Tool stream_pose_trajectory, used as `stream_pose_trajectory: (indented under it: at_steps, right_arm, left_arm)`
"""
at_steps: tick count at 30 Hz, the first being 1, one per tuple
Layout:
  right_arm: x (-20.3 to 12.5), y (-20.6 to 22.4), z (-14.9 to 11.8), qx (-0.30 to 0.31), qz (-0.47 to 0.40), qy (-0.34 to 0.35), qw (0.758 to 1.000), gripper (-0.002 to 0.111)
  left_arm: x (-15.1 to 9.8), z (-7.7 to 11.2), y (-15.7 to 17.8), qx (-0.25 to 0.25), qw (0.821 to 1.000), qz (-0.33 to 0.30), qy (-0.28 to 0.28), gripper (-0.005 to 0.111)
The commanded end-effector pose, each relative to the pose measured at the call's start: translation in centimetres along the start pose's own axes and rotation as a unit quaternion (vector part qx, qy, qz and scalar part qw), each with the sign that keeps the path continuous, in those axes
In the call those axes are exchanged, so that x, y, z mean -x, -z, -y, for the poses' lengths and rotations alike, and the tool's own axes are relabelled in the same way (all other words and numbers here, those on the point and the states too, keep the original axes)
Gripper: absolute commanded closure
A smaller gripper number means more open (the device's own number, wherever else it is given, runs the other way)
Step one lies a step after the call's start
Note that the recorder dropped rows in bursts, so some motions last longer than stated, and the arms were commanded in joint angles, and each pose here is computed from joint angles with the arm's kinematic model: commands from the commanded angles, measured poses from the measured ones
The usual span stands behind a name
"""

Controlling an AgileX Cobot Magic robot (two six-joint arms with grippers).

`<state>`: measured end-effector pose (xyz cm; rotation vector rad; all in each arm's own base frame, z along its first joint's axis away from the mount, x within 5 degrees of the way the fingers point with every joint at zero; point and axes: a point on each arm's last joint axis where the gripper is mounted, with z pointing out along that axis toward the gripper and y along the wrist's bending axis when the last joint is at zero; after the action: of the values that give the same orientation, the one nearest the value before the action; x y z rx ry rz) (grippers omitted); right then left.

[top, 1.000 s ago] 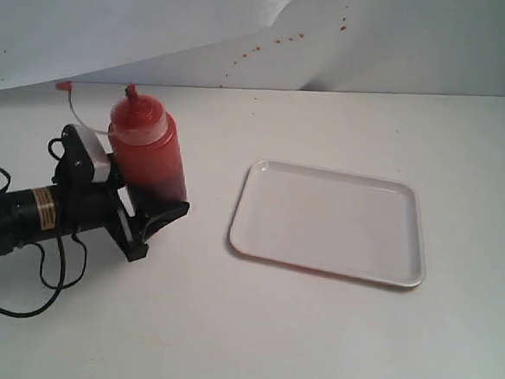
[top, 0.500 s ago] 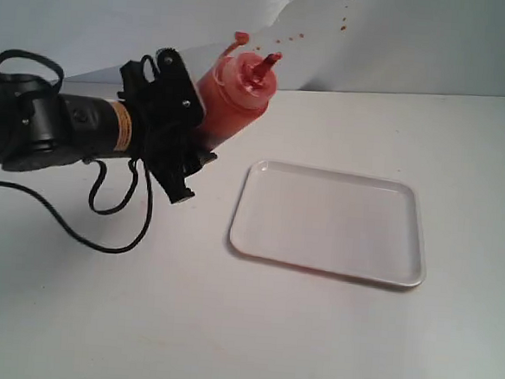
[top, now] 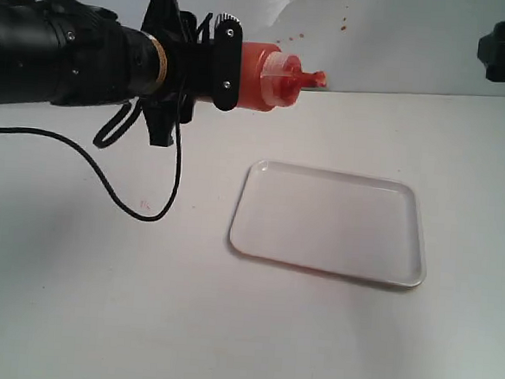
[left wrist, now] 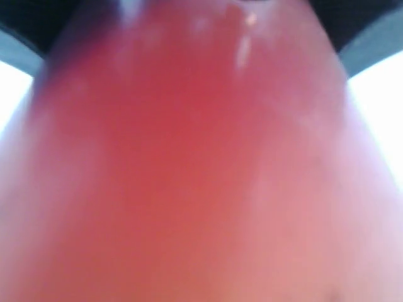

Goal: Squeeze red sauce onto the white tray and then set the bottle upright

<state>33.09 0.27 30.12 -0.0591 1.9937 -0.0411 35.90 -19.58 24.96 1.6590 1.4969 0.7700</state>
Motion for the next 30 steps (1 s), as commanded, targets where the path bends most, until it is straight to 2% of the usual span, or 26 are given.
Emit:
stream_pose_trajectory:
  at_steps: [1, 3, 6, 9, 11, 12, 14, 15, 16, 17, 20, 24, 30]
  right_arm:
    - [1.9, -0.3, -0.9, 0.015, 0.043, 0.014, 0.999, 0.003]
    - [2.6, -0.2, -1.3, 0.015, 0.029, 0.016, 0.999, 0.003]
    - [4.0, -0.9, -1.1, 0.001, -0.025, 0.015, 1.0, 0.003]
    - [4.5, -2.2, -1.5, 0.019, -0.071, 0.026, 0.997, 0.003]
    - [4.4, -3.2, -2.5, 0.075, -0.096, 0.067, 0.99, 0.003]
    - [4.2, -3.7, -3.4, 0.127, -0.107, 0.089, 0.982, 0.003]
    - [3.6, -4.5, -5.6, 0.259, -0.112, 0.115, 0.953, 0.003]
    - [3.4, -4.6, -6.5, 0.327, -0.105, 0.142, 0.928, 0.003]
    - [3.1, -4.8, -7.3, 0.38, -0.095, 0.16, 0.906, 0.003]
    - [3.0, -5.0, -7.7, 0.404, -0.088, 0.166, 0.895, 0.003]
    - [2.5, -6.5, -8.1, 0.41, -0.058, 0.195, 0.889, 0.003]
    - [1.7, -7.7, -8.0, 0.403, -0.052, 0.219, 0.887, 0.003]
    - [0.4, -8.3, -9.6, 0.439, -0.041, 0.277, 0.854, 0.003]
  left_arm:
    - [1.4, -1.2, 0.1, 0.051, 0.992, -0.046, -0.105, 0.107]
    - [2.1, -1.0, -0.3, 0.067, 0.985, -0.068, -0.145, 0.107]
    - [3.0, -0.7, -1.2, 0.116, 0.967, -0.1, -0.201, 0.107]
    - [3.9, -0.2, -2.0, 0.125, 0.965, -0.118, -0.197, 0.107]
    - [4.1, -0.5, -2.4, 0.129, 0.965, -0.12, -0.194, 0.107]
    - [4.3, -0.7, -2.5, 0.133, 0.965, -0.121, -0.192, 0.107]
    - [4.5, -1.0, -2.8, 0.135, 0.962, -0.124, -0.205, 0.107]
    - [4.6, -1.1, -2.8, 0.135, 0.958, -0.126, -0.218, 0.107]
    - [4.6, -1.2, -2.9, 0.134, 0.955, -0.126, -0.231, 0.107]
    - [4.7, -1.2, -2.9, 0.133, 0.954, -0.124, -0.239, 0.107]
    - [4.8, -1.4, -2.8, 0.134, 0.953, -0.122, -0.244, 0.107]
    - [4.9, -1.3, -2.9, 0.128, 0.942, -0.123, -0.287, 0.107]
    - [5.1, -1.2, -2.9, 0.119, 0.924, -0.115, -0.344, 0.107]
